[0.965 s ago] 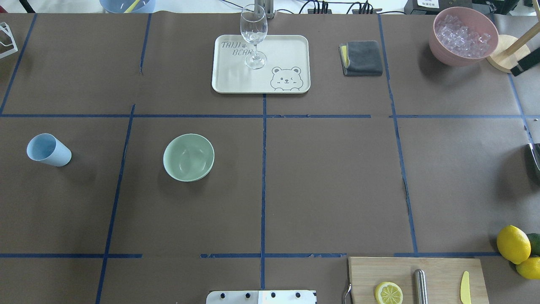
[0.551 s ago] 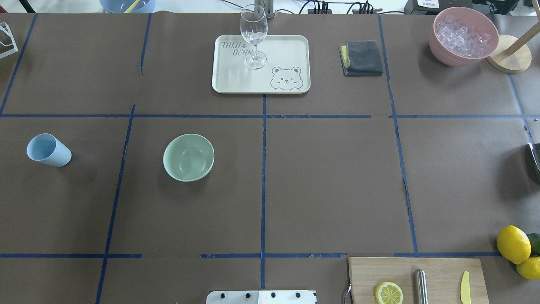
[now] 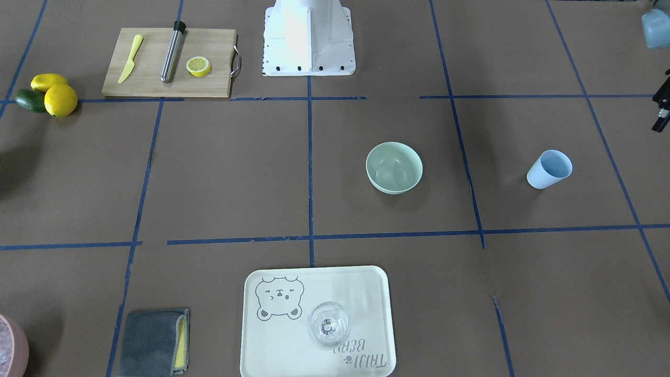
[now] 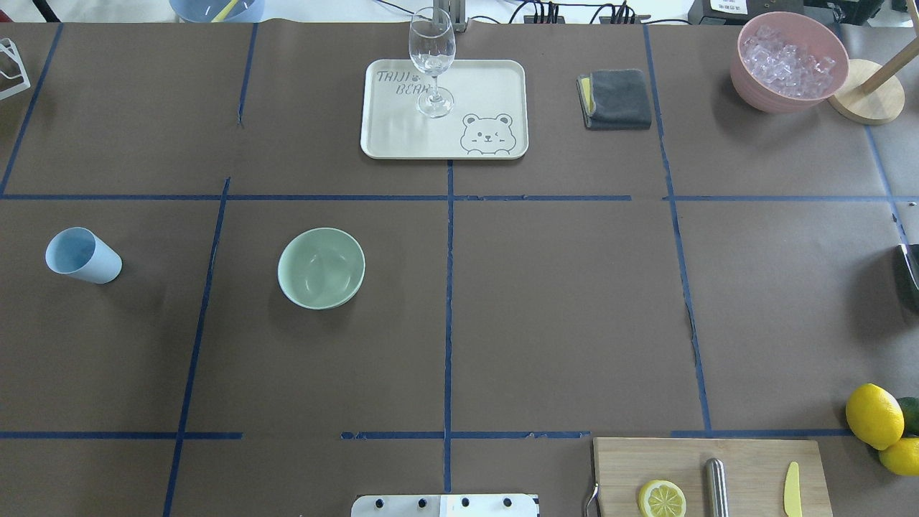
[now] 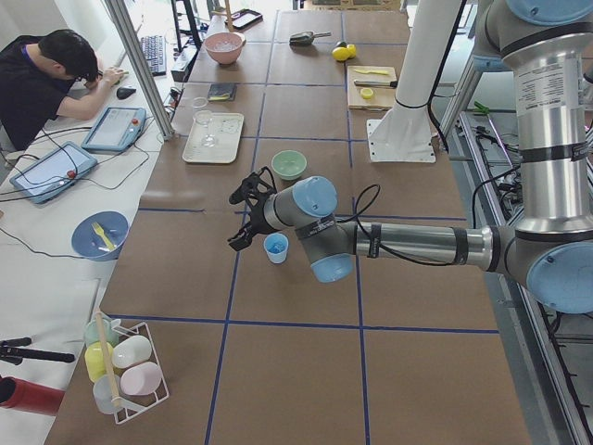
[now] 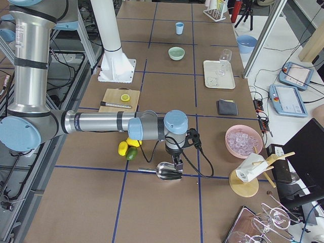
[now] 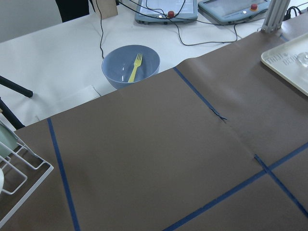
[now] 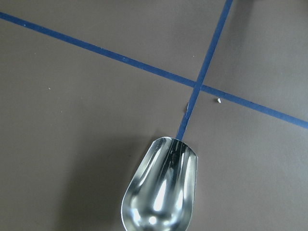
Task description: Pour ice into bowl
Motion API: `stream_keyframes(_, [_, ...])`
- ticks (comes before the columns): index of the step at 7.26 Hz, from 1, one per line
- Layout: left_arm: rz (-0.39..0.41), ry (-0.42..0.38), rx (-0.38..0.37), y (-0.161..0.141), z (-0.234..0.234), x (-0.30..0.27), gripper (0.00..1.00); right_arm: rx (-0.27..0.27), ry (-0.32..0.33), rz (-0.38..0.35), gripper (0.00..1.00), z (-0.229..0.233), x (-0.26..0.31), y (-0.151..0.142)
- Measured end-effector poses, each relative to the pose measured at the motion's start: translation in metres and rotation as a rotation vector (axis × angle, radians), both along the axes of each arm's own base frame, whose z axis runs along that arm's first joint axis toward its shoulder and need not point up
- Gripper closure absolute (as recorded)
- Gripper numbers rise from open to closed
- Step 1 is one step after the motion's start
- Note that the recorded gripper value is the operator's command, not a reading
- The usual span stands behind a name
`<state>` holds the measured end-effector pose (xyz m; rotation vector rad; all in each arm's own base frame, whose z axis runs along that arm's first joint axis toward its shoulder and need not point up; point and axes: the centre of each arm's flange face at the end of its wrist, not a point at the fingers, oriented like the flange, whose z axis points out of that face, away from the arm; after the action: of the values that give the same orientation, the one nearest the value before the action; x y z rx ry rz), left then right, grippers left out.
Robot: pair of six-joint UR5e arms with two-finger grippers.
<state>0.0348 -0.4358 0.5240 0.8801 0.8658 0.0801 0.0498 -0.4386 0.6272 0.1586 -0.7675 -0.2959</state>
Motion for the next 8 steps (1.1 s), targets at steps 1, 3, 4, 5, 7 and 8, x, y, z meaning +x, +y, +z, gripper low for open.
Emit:
stream_keyframes(1, [-0.056, 0.047, -0.031, 0.012, 0.003, 0.040, 0.00, -0.004, -0.001, 0.000, 0.00, 0.002, 0.000, 0.003])
stream_keyframes(3, [-0.180, 0.132, -0.116, 0.052, 0.010, 0.119, 0.00, -0.001, -0.002, 0.000, 0.00, 0.006, 0.001, 0.008])
stream_keyframes(4, [-0.244, 0.149, -0.138, 0.074, 0.016, 0.150, 0.00, 0.001, -0.002, 0.000, 0.00, 0.007, 0.001, 0.008])
stream_keyframes(5, [-0.298, 0.152, -0.140, 0.095, 0.023, 0.176, 0.00, 0.002, -0.002, 0.001, 0.00, 0.007, 0.001, 0.008])
stream_keyframes(7, [-0.380, 0.135, -0.141, 0.126, 0.041, 0.212, 0.00, 0.001, -0.001, 0.005, 0.00, 0.008, 0.003, 0.009])
stream_keyframes(8, [-0.414, 0.117, -0.140, 0.136, 0.051, 0.224, 0.00, -0.001, 0.000, 0.005, 0.00, 0.008, 0.003, 0.010])
